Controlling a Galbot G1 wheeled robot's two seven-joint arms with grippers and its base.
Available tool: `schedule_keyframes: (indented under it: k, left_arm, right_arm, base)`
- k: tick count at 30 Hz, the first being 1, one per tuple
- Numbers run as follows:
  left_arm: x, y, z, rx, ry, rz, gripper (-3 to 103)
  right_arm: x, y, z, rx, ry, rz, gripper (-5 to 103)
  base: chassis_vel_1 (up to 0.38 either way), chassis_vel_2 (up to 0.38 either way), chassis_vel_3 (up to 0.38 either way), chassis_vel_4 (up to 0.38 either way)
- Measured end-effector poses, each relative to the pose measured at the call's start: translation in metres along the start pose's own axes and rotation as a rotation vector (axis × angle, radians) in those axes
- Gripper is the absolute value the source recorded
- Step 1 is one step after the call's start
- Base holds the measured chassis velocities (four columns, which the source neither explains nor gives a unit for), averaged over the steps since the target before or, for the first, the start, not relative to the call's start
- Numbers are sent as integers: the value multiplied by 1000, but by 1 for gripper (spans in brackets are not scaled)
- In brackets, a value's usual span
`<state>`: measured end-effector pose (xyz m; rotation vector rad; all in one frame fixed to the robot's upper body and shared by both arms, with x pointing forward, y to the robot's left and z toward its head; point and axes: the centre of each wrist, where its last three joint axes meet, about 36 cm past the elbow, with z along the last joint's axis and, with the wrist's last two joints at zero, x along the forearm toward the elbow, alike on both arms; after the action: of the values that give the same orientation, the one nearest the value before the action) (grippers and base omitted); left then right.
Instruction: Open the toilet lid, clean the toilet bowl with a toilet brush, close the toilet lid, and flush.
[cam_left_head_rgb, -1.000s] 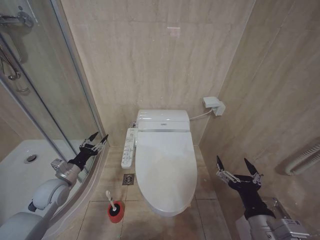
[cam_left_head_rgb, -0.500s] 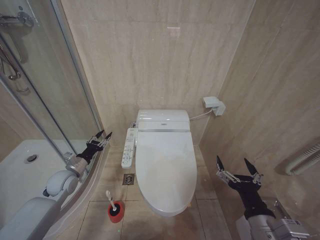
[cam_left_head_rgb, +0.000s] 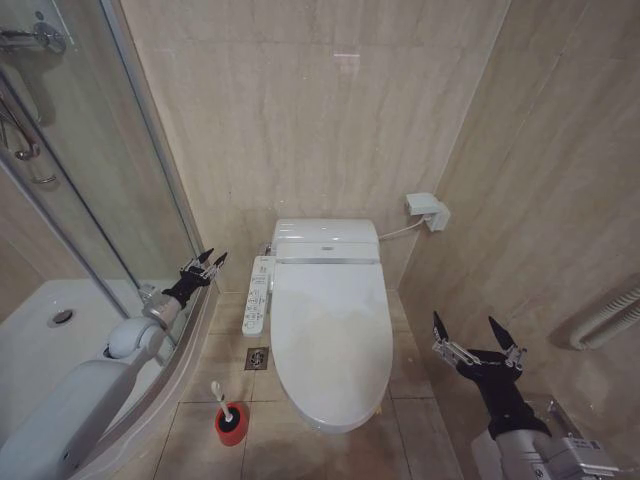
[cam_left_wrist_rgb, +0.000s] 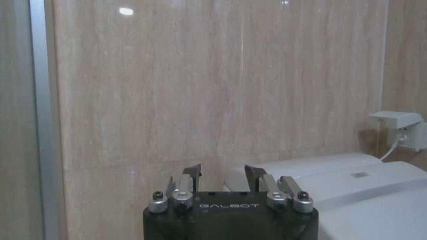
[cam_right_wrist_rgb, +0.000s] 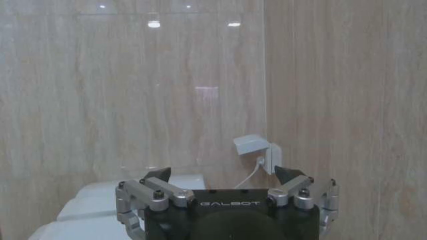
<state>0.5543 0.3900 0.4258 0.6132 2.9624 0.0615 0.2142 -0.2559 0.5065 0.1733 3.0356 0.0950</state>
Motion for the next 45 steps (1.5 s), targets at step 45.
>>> schedule_keyframes:
  k: [45]
  left_arm:
    - [-98,29,5,-51,46,33,8]
  right_arm:
    - [0,0,0,0,0,0,100]
  base:
    - [0,0,0,0]
